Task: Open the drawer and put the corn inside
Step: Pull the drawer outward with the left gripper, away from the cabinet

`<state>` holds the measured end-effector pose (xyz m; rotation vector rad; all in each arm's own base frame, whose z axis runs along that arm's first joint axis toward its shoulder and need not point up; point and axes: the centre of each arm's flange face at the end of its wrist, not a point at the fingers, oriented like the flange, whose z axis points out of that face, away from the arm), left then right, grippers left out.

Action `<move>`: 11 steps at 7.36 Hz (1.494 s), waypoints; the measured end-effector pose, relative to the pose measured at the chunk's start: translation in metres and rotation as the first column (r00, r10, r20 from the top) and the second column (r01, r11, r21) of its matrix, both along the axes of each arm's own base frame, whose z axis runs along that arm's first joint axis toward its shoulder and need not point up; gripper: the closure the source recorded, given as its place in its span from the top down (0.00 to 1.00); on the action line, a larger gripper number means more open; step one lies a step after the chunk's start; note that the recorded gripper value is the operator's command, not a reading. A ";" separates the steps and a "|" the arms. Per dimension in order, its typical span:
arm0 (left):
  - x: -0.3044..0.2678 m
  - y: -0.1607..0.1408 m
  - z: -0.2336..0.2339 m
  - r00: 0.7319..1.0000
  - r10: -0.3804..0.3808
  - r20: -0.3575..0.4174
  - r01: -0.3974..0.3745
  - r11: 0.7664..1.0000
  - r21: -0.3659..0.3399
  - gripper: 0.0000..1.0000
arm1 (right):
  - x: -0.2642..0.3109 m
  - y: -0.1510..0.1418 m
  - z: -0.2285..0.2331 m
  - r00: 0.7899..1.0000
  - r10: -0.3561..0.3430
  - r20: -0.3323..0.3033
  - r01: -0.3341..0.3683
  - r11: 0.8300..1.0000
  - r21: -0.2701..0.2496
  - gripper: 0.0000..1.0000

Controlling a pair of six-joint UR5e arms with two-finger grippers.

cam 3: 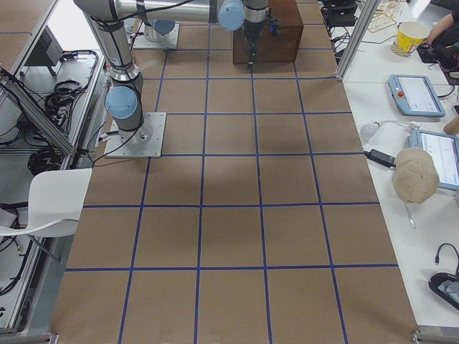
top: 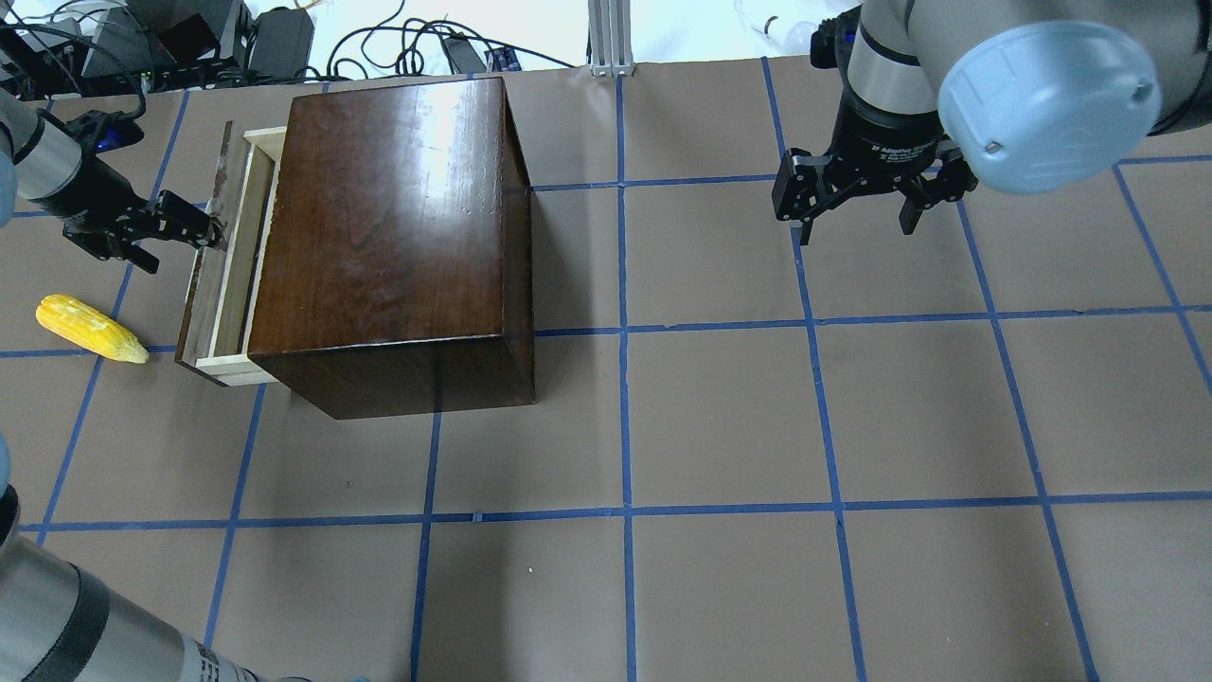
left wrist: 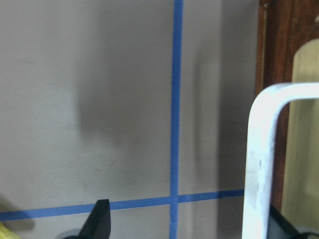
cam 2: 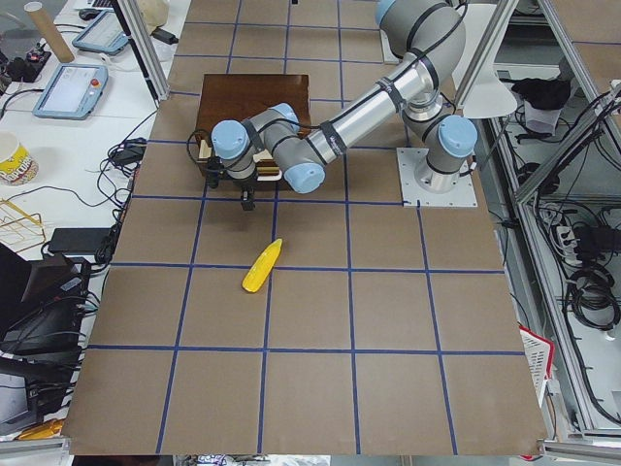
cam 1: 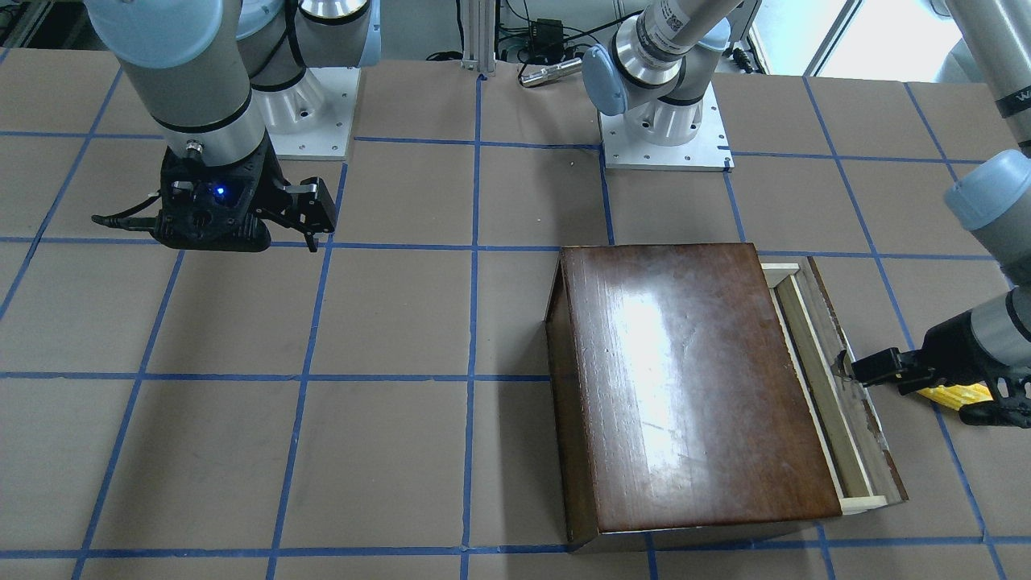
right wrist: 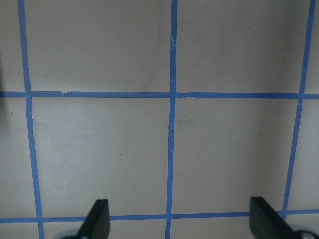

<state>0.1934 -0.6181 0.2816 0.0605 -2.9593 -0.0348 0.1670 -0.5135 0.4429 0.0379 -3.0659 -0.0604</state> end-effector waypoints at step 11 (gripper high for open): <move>0.037 0.011 0.003 0.999 0.045 0.021 -0.045 0.999 0.002 1.00 | 0.000 0.000 -0.001 1.000 0.000 0.000 0.000 1.000 0.002 1.00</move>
